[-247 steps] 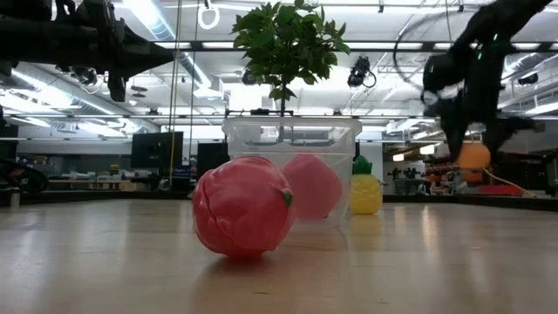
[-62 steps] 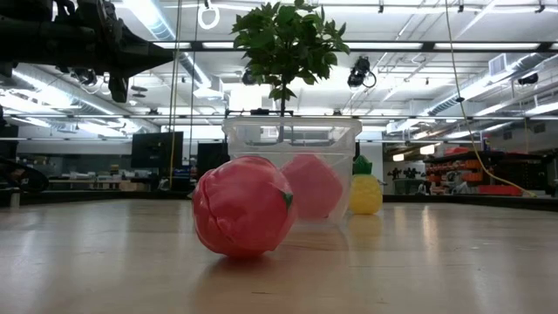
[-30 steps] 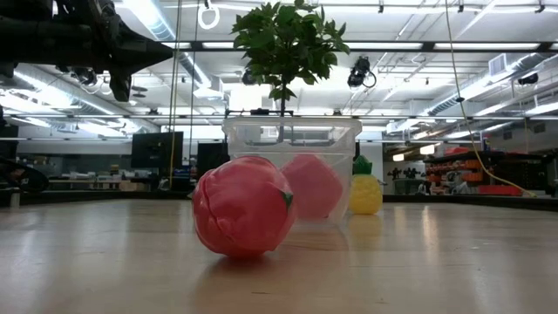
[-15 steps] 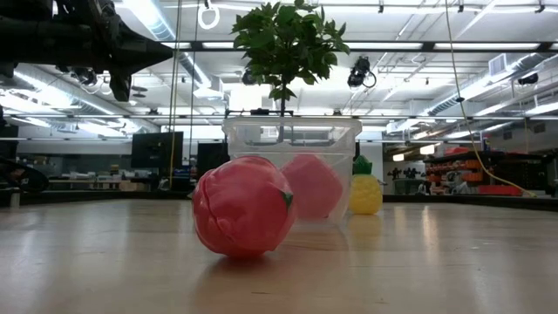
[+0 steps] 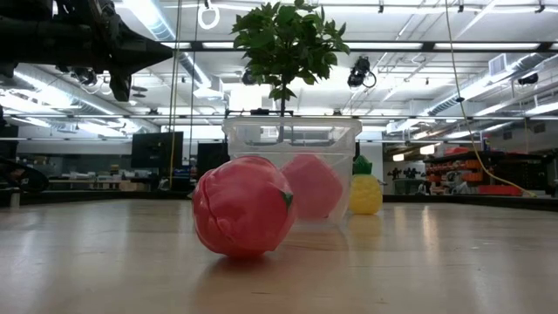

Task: Pick and placing Produce into tupperware
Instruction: Put the green watermelon into the transparent bin

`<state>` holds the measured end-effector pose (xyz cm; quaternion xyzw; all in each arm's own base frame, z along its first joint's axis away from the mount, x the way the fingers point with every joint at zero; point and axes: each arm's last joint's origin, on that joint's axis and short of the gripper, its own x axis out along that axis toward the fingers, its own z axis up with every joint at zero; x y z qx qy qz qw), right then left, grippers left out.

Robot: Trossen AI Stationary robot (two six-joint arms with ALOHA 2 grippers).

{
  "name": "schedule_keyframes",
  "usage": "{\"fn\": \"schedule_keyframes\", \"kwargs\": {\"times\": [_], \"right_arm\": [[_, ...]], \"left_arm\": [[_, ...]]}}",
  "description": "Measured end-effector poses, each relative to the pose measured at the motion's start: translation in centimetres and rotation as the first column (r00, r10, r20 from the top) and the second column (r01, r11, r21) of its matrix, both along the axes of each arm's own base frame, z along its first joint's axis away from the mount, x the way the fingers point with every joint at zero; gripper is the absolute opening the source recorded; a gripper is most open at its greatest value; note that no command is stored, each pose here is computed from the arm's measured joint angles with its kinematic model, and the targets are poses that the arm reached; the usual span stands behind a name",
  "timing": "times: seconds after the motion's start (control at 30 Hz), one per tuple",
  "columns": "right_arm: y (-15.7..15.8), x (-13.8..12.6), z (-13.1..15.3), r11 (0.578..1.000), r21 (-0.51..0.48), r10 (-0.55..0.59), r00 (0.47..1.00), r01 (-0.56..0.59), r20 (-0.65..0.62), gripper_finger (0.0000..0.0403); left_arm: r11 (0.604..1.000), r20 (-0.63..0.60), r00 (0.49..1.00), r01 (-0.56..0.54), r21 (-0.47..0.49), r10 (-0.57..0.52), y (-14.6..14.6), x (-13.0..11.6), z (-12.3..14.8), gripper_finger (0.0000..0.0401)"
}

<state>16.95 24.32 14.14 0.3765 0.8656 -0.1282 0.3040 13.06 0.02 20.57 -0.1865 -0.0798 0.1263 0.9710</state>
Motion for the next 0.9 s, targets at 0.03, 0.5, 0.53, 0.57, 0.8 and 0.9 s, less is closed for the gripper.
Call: {"fn": "schedule_keyframes", "kwargs": {"times": [0.03, 0.5, 0.53, 0.57, 0.8, 0.9], "right_arm": [[0.1, 0.1, -0.2, 1.000, -0.002, -0.002, 1.000, 0.002, -0.001, 0.0291], [0.4, 0.2, -1.9, 1.000, -0.021, 0.017, 1.000, -0.017, -0.010, 0.0291], [0.4, 0.2, -1.9, 1.000, -0.018, 0.021, 1.000, -0.021, -0.008, 0.0291], [0.5, 0.1, -1.9, 1.000, -0.016, 0.025, 1.000, -0.025, -0.008, 0.0291], [1.3, -1.0, -1.9, 0.998, -0.002, 0.068, 0.998, -0.068, -0.018, 0.0291], [1.6, -1.3, -1.9, 0.998, -0.002, 0.070, 0.997, -0.070, -0.023, 0.0291]], "left_arm": [[1.000, -0.001, 1.000, 0.000, 0.000, 0.000, 0.0, 0.0, 0.0, 0.0023], [1.000, -0.001, 1.000, 0.000, 0.001, 0.000, 0.0, 0.0, 0.0, 0.0018], [1.000, -0.001, 1.000, 0.000, 0.001, 0.000, 0.0, 0.0, 0.0, 0.0017], [1.000, -0.001, 1.000, 0.000, 0.001, 0.000, 0.0, 0.0, 0.0, 0.0016], [1.000, -0.001, 1.000, 0.000, 0.001, 0.000, 0.0, 0.0, 0.0, 0.0025], [1.000, -0.001, 1.000, 0.000, 0.001, 0.000, 0.0, 0.0, 0.0, 0.0029]]}}
